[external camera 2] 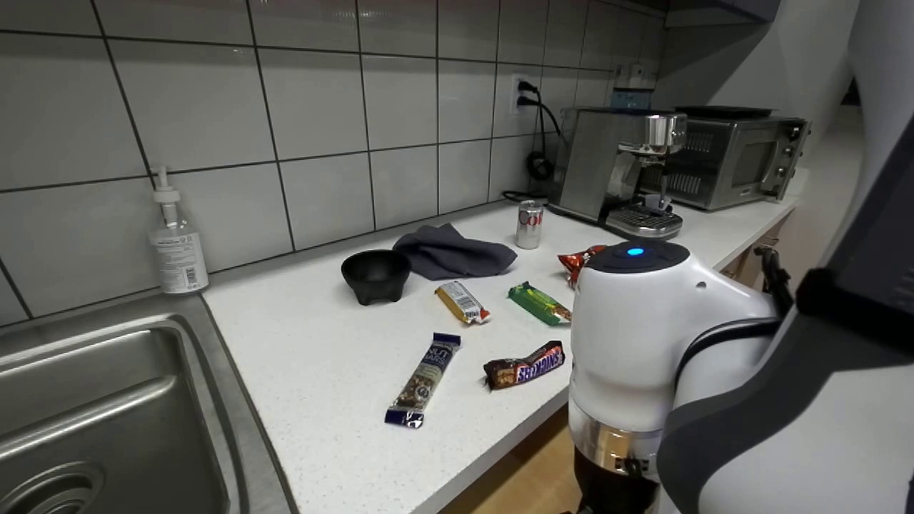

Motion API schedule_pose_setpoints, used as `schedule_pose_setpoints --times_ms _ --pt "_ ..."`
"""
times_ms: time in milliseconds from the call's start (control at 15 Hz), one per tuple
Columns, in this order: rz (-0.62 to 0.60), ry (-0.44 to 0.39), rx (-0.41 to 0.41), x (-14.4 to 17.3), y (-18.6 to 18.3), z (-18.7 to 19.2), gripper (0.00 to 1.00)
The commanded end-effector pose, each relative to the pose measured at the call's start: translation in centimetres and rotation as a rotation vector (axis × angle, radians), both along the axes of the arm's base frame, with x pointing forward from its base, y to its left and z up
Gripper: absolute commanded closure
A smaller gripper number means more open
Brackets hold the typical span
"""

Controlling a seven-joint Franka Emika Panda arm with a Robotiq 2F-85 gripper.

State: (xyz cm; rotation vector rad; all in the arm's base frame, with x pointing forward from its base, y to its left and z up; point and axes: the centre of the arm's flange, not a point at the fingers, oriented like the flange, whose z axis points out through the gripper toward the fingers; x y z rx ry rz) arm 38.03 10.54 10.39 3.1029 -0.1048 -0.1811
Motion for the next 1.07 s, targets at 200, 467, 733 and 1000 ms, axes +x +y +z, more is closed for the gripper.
schedule_pose_setpoints --times_ms 200,467,733,1000 --pt "-0.024 0.110 -0.020 -3.2 0.6 0.1 0.00" --pt "-0.017 0.158 -0.029 -4.2 0.8 -0.2 0.00" --pt "-0.005 0.200 -0.049 -5.0 0.7 -0.4 0.00" --pt "-0.004 0.202 -0.045 -5.1 0.9 -0.6 0.00"
